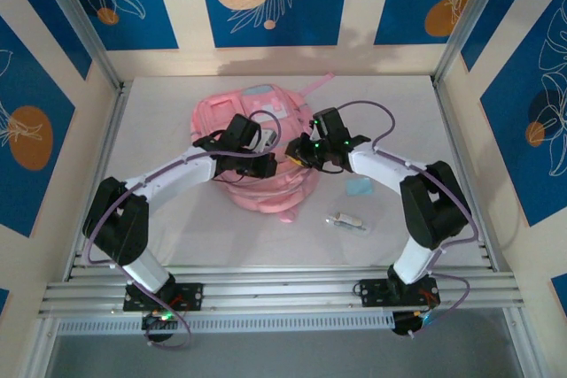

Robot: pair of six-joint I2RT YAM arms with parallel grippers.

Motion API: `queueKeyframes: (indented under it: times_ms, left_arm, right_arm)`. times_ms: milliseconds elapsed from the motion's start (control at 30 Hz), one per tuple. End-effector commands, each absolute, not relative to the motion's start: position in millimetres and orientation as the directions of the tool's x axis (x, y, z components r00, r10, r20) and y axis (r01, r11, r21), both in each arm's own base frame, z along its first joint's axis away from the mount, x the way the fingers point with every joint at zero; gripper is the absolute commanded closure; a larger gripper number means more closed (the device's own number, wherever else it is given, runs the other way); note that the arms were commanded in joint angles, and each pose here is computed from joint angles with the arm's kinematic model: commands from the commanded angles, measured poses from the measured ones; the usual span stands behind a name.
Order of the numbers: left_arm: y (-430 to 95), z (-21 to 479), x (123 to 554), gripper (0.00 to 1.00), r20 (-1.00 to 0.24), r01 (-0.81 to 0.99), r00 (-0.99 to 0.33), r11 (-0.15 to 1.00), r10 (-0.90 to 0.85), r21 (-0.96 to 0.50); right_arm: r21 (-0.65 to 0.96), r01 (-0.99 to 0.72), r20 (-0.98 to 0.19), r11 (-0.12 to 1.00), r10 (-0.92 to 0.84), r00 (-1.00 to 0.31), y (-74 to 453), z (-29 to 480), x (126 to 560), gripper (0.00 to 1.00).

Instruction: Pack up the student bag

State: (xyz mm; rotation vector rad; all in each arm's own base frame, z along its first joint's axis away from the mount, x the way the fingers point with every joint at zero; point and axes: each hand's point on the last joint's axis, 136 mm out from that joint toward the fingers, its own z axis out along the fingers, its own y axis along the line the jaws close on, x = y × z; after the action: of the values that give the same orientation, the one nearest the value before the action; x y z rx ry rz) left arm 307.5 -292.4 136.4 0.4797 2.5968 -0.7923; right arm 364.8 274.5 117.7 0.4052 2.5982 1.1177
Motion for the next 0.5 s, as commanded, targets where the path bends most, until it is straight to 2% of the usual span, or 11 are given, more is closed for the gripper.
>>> queueKeyframes:
  times_ms: [0, 167, 300, 467]
  left_arm:
    - [-293.4, 138.7, 301.2, 1.0, -0.464, 0.448, -0.855, 0.778, 0.23, -0.44]
    - [-252.2, 119.1, 283.6, 1.0, -0.382, 0.451, -0.863, 0.845, 0.33, -0.289]
    - [-225.8, 111.9, 265.9, 1.0, -0.325, 0.453, -0.871, 0.859, 0.369, -0.238]
    - [-193.8, 110.5, 270.3, 1.0, -0.344, 0.429, -0.866, 0.893, 0.364, -0.135]
  right_arm:
    - [0.762, 0.095, -0.206, 0.64, 0.379, -0.902, 276.3, 128.1, 384.1, 1.0]
    - [0.719, 0.042, -0.287, 0.694, 0.352, -0.891, 251.2, 142.5, 386.7, 1.0]
    - [0.736, -0.011, -0.307, 0.677, 0.319, -0.897, 238.5, 149.2, 392.9, 1.0]
    - [0.727, -0.064, -0.346, 0.683, 0.284, -0.894, 231.7, 152.5, 400.2, 1.0]
